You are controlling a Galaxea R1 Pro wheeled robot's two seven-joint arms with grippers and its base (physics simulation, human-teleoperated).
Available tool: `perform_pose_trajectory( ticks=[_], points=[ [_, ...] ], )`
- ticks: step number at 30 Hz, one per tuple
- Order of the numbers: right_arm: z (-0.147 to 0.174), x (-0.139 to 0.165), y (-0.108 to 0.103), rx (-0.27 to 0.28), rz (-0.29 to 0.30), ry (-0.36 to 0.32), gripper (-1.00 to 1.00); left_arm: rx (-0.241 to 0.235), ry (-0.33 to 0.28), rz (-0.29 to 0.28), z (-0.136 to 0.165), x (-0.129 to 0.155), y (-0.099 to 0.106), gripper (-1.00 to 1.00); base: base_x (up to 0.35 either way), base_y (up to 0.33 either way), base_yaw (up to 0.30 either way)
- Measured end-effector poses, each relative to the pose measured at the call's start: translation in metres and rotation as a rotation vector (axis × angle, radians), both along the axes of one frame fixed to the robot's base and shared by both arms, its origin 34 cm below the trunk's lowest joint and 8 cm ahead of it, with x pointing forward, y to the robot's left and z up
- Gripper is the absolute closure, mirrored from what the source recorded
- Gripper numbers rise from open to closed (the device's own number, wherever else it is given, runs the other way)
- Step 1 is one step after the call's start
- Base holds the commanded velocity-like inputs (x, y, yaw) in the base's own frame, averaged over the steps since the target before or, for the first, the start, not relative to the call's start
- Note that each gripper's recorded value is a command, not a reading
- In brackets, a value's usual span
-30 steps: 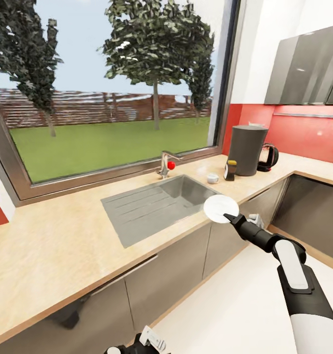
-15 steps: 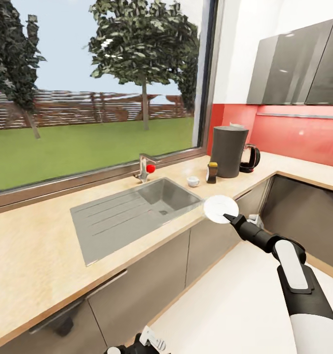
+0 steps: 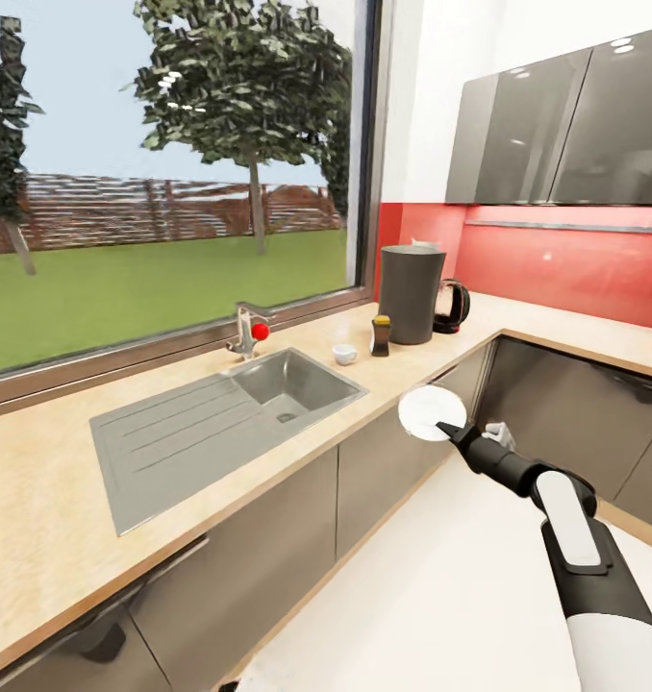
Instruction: Set up a coffee station on the kitchen countertop: keep the coffee maker on the countertop, move the bottle of coffee from the kitchen shelf to the counter next to the coffee maker, place a paper coffee filter on top of the coffee maker, put the saucer next to the coffee maker with the coffee cup on the saucer, and place the electric kettle next to the coffee maker.
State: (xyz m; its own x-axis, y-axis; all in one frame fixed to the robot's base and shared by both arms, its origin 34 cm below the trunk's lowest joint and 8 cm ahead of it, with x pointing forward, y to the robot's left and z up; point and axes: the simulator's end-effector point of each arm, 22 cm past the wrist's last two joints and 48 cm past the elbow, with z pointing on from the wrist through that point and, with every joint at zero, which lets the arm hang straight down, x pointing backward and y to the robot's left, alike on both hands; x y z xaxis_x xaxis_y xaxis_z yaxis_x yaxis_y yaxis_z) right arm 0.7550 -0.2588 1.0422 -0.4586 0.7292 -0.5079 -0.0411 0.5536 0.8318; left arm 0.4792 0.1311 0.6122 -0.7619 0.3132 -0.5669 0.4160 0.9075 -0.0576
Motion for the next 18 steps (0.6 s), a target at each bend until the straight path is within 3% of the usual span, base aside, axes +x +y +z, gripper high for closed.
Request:
perform_pose_trajectory(
  ticks=[3, 5, 6, 7, 13, 18],
  points=[
    [-0.01, 0.0, 0.0, 0.009, 0.0, 0.024, 1.0, 0.013, 0.014, 0.027, -0.006, -0.012, 0.006, -1.0, 0.0, -0.001, -0.01],
    [-0.015, 0.0, 0.0, 0.013, 0.001, 0.034, 1.0, 0.004, 0.028, 0.075, -0.009, -0.017, 0.011, -1.0, 0.0, 0.0, -0.11],
    [-0.017, -0.001, 0.0, 0.015, 0.001, 0.038, 1.0, -0.007, 0.045, 0.137, -0.013, -0.023, 0.02, -1.0, 0.0, 0.0, -0.213],
    [-0.017, -0.001, 0.0, 0.017, 0.002, 0.04, 1.0, -0.008, 0.052, 0.161, -0.015, -0.026, 0.025, -1.0, 0.0, 0.0, -0.23],
    [-0.018, -0.001, 0.0, 0.017, 0.003, 0.041, 1.0, -0.009, 0.06, 0.184, -0.017, -0.029, 0.031, -1.0, 0.013, -0.008, -0.252],
    [-0.018, -0.001, 0.0, 0.017, 0.003, 0.042, 1.0, -0.007, 0.063, 0.186, -0.017, -0.03, 0.032, -1.0, 0.15, -0.15, -0.181]
  ],
)
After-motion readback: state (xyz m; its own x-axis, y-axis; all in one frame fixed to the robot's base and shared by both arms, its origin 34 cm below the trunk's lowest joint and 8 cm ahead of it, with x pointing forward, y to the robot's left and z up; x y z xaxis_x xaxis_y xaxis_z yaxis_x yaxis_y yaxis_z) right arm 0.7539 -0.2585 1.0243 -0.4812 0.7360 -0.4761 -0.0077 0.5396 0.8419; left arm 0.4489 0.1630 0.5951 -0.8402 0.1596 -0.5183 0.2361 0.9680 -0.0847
